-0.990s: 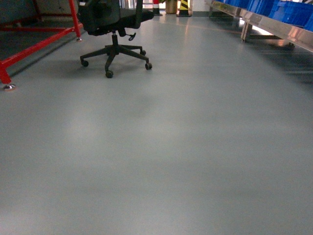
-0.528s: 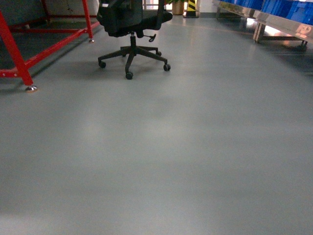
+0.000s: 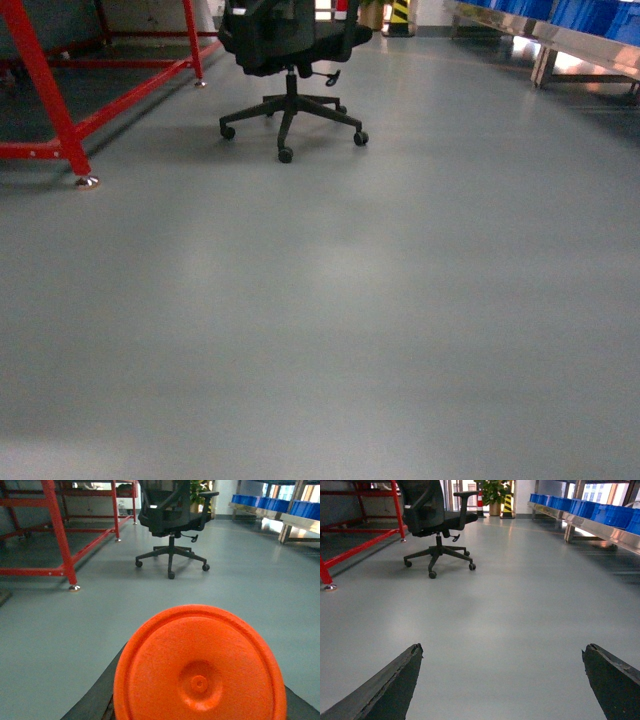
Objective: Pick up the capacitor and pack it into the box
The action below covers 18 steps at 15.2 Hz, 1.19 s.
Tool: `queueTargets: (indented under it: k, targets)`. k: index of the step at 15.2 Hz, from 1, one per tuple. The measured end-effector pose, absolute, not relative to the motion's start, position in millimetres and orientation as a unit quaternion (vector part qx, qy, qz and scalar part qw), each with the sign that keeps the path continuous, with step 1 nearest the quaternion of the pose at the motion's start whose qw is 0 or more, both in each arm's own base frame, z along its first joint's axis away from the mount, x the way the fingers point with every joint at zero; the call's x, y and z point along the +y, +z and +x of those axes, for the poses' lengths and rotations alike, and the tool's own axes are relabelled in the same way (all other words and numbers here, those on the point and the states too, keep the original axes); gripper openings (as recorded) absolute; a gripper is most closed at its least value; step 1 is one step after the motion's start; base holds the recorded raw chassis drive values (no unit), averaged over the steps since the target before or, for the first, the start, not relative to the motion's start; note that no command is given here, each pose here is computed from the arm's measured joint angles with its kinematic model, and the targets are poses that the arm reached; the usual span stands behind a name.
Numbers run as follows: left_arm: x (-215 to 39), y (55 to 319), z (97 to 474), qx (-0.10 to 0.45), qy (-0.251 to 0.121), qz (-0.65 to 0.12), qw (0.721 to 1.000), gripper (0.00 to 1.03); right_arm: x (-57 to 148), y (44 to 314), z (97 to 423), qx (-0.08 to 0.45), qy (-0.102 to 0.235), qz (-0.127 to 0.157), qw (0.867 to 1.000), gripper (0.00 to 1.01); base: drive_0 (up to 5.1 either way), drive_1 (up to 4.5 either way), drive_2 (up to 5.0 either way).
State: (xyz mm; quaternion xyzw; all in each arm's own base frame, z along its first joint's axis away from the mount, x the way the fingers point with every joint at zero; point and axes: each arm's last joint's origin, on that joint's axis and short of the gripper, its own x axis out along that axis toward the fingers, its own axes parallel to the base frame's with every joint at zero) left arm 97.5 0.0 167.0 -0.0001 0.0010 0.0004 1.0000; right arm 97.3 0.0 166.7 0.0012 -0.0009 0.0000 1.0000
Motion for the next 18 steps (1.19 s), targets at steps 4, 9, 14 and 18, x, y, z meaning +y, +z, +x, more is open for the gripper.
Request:
queueTargets:
  k: [4, 9, 14, 18]
  targets:
    - [0.0, 167.3, 97.5, 0.0, 0.0, 0.0, 1.0, 0.44, -0.1, 166.8, 97.3, -0.001, -0.001, 0.001, 1.0, 0.98, -4.9, 2.47, 2.5]
    - [0.0, 166.9, 97.5, 0.002, 0.001, 0.0, 1.0, 0.44, 0.0, 166.9, 97.3, -0.002, 0.0, 0.001, 1.0, 0.98, -5.0, 2.44, 2.4]
    - [0.0, 166.9, 97.5, 0.002, 0.0, 0.0, 1.0, 0.44, 0.0, 166.5, 97.3, 0.0, 0.0, 0.001, 1.0, 0.98, -5.0, 2.43, 2.4]
    - [-0.1, 167.0, 97.5, 0.001, -0.001, 0.0, 1.0, 0.44, 0.0, 166.6, 97.3, 0.0, 0.0, 0.001, 1.0, 0.98, -5.0, 2.41, 2.4]
